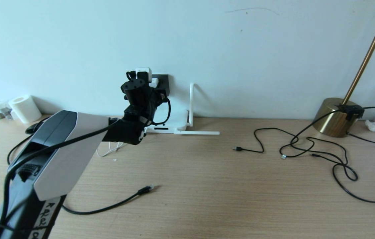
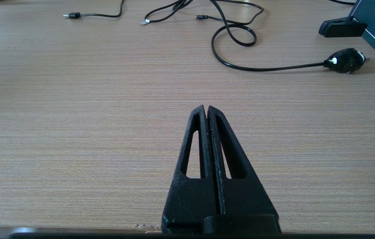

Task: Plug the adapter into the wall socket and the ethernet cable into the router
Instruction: Plug plug into socket

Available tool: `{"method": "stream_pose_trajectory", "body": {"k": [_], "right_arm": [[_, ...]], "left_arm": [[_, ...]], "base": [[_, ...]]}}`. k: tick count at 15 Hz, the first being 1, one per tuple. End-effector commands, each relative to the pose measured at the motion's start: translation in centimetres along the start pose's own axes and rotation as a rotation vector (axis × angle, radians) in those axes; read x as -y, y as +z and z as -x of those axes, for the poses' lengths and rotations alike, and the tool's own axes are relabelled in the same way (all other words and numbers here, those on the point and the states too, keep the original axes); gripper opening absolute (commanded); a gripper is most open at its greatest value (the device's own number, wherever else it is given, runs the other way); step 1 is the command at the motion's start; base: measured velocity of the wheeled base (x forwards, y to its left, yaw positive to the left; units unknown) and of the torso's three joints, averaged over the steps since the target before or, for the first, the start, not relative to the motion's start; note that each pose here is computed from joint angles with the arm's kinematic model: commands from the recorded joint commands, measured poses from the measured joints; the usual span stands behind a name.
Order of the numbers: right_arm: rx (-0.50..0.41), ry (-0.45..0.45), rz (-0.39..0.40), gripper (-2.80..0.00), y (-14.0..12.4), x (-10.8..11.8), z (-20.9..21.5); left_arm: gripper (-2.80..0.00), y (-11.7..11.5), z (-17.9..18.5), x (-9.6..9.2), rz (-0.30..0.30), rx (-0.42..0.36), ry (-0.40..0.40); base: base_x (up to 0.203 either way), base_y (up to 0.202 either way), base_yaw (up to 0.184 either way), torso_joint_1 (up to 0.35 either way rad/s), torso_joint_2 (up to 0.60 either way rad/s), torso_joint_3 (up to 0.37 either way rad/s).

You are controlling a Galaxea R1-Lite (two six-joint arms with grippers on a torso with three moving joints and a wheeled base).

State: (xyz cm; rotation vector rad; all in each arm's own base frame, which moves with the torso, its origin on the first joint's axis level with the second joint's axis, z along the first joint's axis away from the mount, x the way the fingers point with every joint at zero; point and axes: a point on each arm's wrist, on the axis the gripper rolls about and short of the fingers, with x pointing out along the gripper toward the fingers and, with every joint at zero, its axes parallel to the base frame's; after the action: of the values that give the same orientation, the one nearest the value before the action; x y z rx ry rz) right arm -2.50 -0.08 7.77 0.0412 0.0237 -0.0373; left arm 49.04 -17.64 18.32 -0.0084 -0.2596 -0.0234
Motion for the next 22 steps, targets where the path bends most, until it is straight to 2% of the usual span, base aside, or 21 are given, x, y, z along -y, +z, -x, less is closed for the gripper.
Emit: {"method": "stream_pose_trajectory", "body": {"k": [1,14,22], "right_arm": [[0.000,0.000,0.000,-2.80,0.0,0.0,0.0],[0.000,0.000,-0.001,-2.80,0.0,0.0,0.0],[0.001,0.000,0.000,-2.80,0.0,0.0,0.0]], "left_arm": [[-2.80,0.2,0.1,-0.1,0.001,0.003,0.004],[-2.80,1.2,0.2,-0.3,-0.026,-0.003,-0.006],[-2.80,0.9,0.2,-0.1,-0.036,-0.027,-0.008]], "base": [[0.000,0.000,0.000,0.000,0.00,0.000],[0.000,0.000,0.000,0.000,0.00,0.000],[0.000,0.000,0.000,0.000,0.00,0.000]]}}
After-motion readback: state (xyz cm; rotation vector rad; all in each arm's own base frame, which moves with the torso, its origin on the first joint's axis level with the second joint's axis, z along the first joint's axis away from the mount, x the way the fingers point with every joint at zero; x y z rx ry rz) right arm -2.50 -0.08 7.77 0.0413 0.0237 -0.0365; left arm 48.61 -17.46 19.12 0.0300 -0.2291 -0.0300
